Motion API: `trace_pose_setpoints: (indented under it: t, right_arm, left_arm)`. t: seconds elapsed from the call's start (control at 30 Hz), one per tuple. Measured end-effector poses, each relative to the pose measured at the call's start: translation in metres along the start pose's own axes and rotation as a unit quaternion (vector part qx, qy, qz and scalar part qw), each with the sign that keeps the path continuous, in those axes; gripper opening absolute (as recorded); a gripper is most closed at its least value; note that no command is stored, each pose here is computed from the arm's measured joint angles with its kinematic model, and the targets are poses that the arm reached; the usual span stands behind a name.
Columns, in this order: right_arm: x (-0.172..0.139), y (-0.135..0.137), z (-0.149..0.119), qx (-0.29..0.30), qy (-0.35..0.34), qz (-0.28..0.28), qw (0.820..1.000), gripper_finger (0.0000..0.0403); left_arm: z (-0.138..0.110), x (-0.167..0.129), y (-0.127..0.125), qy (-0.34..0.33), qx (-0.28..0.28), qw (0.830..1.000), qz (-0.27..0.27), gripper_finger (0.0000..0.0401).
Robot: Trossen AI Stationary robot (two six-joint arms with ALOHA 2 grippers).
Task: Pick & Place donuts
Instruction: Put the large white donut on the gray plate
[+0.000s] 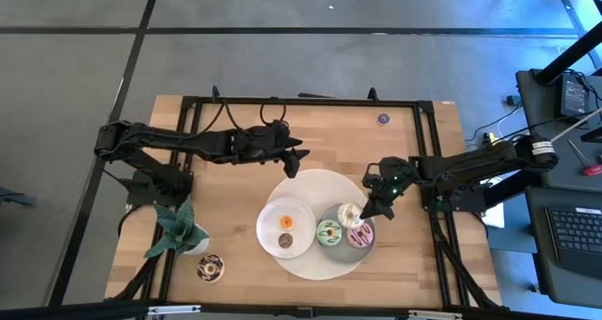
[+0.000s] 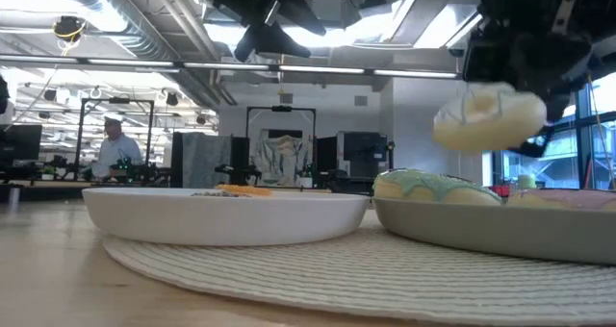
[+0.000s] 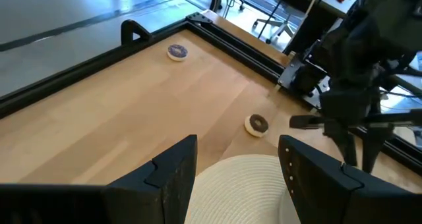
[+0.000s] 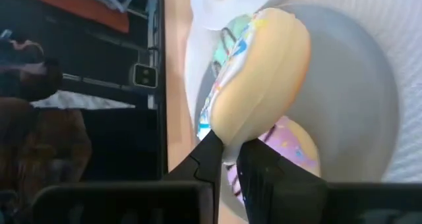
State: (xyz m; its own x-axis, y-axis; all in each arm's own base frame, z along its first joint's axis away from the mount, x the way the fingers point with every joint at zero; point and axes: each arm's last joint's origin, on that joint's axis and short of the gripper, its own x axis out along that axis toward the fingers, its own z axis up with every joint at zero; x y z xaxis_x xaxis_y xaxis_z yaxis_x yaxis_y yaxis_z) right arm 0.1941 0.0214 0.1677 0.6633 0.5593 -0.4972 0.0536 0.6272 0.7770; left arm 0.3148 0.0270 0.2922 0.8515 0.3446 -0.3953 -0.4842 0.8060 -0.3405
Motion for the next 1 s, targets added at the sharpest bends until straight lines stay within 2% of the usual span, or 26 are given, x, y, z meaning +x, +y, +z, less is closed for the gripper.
trace_pose_setpoints:
  t: [0.3,0.43,1.0]
  right_arm:
    - [0.004,-0.007,-0.006,0.026,-0.040,-0.014,0.999,0.0044]
    - [0.012,-0.003,-0.005,0.014,-0.042,0.008,0.999,0.0044]
    - [0.038,-0.018,-0.013,0.027,-0.007,-0.027,0.999,0.0044]
  left_arm:
    - [0.001,0.000,0.001,-0.010,0.000,1.000,0.019,0.0207]
    - [0.001,0.000,0.002,-0.016,0.000,0.999,0.029,0.0207]
    - [0.002,0.000,0.003,-0.023,0.000,0.999,0.042,0.0207]
